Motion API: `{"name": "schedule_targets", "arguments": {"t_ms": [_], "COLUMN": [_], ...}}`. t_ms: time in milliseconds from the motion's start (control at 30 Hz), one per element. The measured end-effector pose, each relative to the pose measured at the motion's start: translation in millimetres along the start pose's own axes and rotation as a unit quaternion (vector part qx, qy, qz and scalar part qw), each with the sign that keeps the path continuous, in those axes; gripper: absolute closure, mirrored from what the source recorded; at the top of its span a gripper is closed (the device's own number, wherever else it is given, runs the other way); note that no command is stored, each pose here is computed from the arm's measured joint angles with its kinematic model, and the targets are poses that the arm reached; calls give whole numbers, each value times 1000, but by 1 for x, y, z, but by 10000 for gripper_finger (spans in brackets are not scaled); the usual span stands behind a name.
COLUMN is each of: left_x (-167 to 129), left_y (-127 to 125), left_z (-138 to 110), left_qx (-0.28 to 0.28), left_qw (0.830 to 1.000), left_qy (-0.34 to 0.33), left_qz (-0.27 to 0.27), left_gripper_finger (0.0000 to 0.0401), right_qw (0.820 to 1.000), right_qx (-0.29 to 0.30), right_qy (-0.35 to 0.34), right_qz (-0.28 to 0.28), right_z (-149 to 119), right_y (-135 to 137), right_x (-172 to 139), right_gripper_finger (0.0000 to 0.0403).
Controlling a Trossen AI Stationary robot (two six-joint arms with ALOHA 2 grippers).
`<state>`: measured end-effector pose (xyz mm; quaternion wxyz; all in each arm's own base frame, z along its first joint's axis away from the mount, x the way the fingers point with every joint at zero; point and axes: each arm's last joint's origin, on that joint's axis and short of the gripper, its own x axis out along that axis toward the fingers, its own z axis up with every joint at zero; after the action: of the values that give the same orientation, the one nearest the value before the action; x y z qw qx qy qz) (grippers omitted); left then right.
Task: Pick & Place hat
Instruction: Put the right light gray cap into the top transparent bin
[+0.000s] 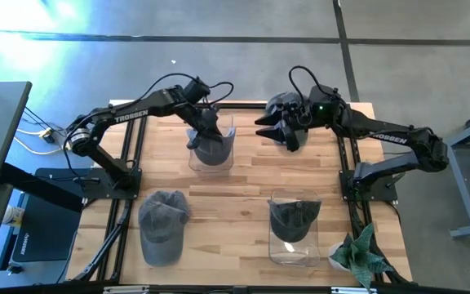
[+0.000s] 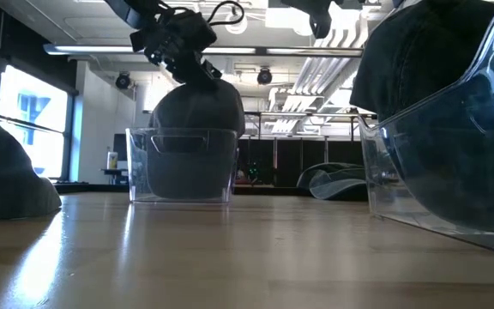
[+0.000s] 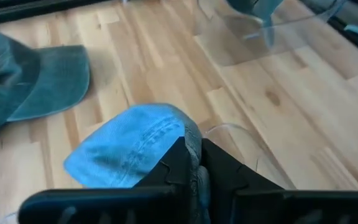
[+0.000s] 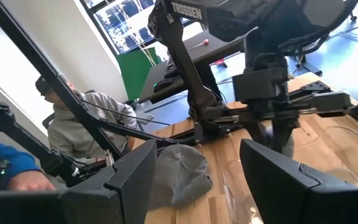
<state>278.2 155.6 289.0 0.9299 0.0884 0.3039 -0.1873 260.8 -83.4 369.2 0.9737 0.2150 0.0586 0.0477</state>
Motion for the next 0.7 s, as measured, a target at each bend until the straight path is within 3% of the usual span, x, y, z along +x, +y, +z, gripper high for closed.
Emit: {"name": "schedule_targets", "arguments": {"t_ms": [467,700], "left_x": [0,-1], "left_y": [3,7], "left_z": [-3,1], "left_qx": [-2,-8], "left_qw": [997,996], "left_qy": [54,38], "left_qz": [54,81], "left_gripper_finger": [365,364], "right_qw": [1000,1000], "right_qx": [13,13], "right_qy": [-1,-1], "right_qz": [-2,-2], "right_z": [0,0], "right_y": [0,0], "right_x": [0,0], "right_gripper_finger": [176,176]}}
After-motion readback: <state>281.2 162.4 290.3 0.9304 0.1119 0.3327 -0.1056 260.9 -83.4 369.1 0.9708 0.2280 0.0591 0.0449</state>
